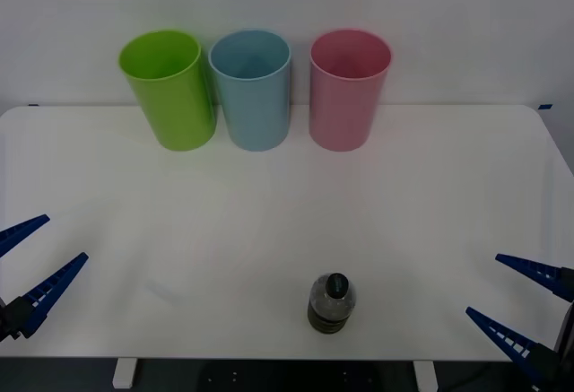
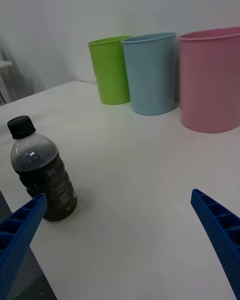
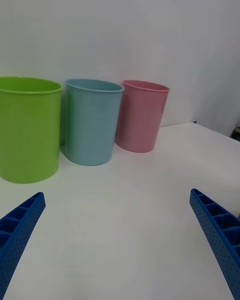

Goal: Grasp the object on the table and drop it into the matching bin: aluminum can to the light blue bin, PET bottle to the pink bin.

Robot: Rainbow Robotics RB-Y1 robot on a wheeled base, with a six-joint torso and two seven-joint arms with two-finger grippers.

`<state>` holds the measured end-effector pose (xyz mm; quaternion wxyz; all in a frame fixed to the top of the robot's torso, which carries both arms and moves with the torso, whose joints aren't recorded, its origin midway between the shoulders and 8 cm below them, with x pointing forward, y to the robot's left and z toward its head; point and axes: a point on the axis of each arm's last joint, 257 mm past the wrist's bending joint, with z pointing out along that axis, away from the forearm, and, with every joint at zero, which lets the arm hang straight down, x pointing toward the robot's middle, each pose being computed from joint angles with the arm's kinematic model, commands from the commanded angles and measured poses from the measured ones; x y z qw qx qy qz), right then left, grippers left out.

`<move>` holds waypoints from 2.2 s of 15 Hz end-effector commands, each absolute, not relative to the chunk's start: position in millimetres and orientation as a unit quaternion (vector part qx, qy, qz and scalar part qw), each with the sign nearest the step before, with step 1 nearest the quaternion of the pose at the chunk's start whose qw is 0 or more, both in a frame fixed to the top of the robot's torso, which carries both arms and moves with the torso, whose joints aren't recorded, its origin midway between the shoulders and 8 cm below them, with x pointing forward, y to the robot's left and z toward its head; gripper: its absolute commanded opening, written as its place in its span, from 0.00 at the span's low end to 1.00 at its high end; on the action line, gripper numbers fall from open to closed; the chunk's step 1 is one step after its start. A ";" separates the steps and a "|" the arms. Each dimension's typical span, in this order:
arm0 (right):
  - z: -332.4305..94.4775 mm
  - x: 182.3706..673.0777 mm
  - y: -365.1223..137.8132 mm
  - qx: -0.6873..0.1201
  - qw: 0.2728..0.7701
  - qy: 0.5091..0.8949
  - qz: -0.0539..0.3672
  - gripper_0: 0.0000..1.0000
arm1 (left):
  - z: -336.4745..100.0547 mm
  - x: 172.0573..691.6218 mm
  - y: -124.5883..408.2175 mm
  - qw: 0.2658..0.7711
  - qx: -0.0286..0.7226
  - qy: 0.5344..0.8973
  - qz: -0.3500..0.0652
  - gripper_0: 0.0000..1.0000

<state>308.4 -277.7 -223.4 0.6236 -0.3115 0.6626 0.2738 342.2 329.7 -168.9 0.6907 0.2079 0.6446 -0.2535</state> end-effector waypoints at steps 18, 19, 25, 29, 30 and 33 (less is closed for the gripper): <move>-290.0 324.3 -151.4 -0.402 0.566 0.638 0.334 1.00 | -168.9 342.3 329.7 0.691 0.208 0.645 -0.253 1.00; -291.8 324.7 -145.8 -0.405 0.565 0.637 0.335 1.00 | -168.9 342.3 329.7 0.691 0.208 0.645 -0.253 1.00; -297.9 323.3 -124.1 -0.449 0.576 0.609 0.310 1.00 | -168.9 342.3 329.7 0.691 0.208 0.645 -0.253 1.00; -302.6 329.4 -108.7 -0.452 0.576 0.609 0.304 1.00 | -168.9 342.3 329.7 0.691 0.208 0.645 -0.253 1.00; -304.4 331.5 -104.1 -0.452 0.575 0.611 0.302 1.00 | -168.9 342.3 329.7 0.691 0.208 0.645 -0.253 1.00; -307.4 337.4 -92.4 -0.453 0.574 0.613 0.298 1.00 | -168.9 342.3 329.7 0.691 0.208 0.645 -0.253 1.00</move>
